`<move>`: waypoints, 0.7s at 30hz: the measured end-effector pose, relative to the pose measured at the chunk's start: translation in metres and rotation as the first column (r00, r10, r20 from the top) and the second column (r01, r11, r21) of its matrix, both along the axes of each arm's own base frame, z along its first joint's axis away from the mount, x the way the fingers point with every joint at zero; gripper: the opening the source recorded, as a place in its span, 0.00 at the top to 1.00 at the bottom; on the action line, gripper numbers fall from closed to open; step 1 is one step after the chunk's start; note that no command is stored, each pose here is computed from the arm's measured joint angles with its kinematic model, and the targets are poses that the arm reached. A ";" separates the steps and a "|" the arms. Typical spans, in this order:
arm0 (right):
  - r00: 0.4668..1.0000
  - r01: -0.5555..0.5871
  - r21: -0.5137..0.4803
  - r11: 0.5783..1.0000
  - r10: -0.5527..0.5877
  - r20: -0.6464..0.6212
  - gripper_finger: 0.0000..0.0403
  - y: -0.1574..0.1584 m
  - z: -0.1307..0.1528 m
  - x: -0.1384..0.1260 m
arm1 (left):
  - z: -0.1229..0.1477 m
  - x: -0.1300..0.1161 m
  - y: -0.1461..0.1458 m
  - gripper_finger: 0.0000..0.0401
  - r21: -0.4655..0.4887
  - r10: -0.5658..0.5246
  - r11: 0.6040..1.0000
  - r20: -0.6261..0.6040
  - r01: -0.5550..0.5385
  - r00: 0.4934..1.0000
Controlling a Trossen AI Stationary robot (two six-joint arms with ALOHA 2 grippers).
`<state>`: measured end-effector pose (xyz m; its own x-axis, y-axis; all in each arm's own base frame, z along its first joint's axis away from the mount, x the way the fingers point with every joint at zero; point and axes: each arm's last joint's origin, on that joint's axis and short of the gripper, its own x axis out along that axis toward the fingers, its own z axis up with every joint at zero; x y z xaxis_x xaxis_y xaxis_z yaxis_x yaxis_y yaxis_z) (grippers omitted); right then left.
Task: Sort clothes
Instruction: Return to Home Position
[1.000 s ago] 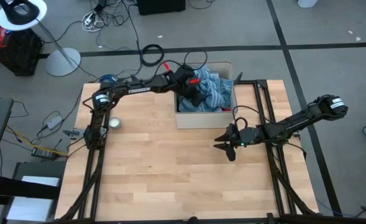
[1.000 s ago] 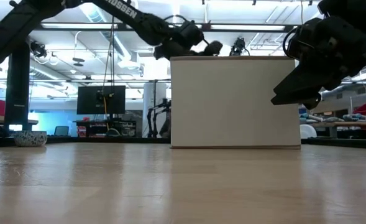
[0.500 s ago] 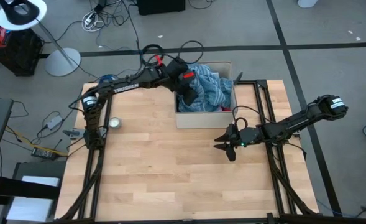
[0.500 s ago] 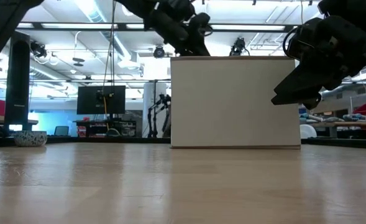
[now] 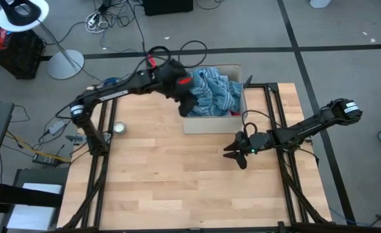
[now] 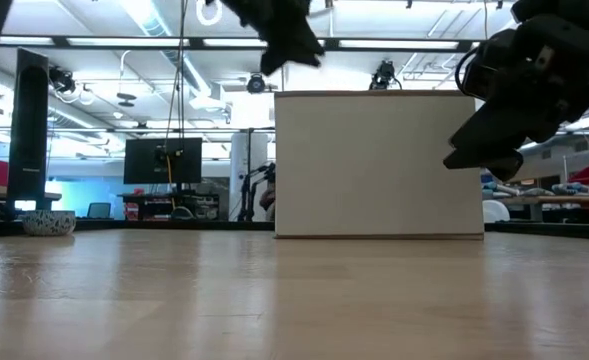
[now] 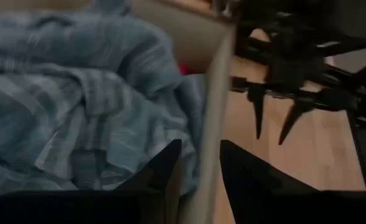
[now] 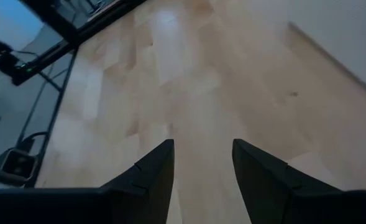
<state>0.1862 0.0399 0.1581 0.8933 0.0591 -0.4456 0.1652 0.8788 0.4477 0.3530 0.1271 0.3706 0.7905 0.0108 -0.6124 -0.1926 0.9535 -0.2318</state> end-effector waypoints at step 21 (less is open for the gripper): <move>0.987 -0.163 -0.298 0.941 0.159 -0.036 0.59 -0.001 -0.003 -0.001 | -0.060 -0.126 -0.088 0.71 0.126 -0.116 0.989 0.274 0.084 0.955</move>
<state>0.1848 0.0393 0.1551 0.8776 0.0643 -0.4750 0.0141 0.9871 0.1595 0.2271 0.0389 0.3107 0.9305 -0.0215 -0.3656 -0.0377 0.9873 -0.1541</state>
